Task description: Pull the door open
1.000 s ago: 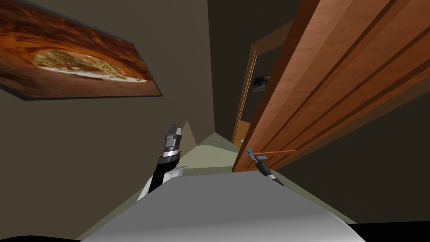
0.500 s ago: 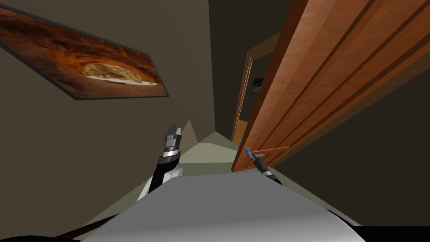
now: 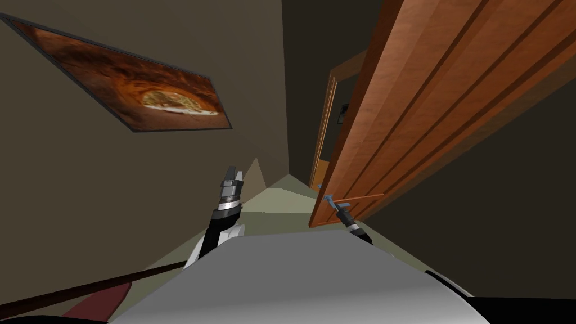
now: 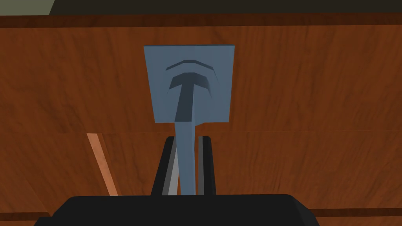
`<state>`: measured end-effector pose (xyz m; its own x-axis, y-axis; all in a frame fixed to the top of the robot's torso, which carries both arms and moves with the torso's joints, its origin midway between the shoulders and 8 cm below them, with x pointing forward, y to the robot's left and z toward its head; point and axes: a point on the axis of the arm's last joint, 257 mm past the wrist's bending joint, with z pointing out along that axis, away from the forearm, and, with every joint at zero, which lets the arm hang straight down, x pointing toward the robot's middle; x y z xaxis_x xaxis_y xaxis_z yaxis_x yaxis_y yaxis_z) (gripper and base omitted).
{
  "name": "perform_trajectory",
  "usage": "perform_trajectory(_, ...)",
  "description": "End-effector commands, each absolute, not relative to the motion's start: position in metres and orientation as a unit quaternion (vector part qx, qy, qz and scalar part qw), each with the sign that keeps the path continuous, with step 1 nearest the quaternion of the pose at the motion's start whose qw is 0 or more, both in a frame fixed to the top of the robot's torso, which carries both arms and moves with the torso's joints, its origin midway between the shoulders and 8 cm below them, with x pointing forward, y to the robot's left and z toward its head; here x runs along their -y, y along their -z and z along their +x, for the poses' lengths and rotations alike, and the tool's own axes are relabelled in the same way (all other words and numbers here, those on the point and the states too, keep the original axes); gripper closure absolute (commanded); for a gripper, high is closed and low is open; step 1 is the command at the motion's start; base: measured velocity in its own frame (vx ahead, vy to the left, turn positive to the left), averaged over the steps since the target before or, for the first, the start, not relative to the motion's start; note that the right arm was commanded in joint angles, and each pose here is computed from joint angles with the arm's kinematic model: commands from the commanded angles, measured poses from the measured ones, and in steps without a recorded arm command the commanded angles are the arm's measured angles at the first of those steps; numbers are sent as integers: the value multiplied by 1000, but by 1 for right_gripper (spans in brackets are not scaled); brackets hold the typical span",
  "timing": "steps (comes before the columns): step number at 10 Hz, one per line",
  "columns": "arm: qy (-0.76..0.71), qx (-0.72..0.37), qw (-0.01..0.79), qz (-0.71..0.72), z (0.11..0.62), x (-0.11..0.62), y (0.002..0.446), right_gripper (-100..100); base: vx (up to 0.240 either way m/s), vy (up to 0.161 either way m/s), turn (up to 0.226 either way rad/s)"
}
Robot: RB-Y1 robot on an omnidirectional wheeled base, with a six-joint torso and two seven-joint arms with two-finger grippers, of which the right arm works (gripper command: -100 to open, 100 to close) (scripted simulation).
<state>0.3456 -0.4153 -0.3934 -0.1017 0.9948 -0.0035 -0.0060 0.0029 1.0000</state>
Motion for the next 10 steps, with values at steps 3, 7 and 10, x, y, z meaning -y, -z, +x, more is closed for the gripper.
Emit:
perform_trajectory(3,-530,-529,469,469,357,406,393,100,-125,-41,47)
perform_trajectory(7,-531,-531,468,466,366,402,392,100,-145,-78,52)
perform_trajectory(10,-529,-530,468,470,354,409,394,100,-170,-57,207)
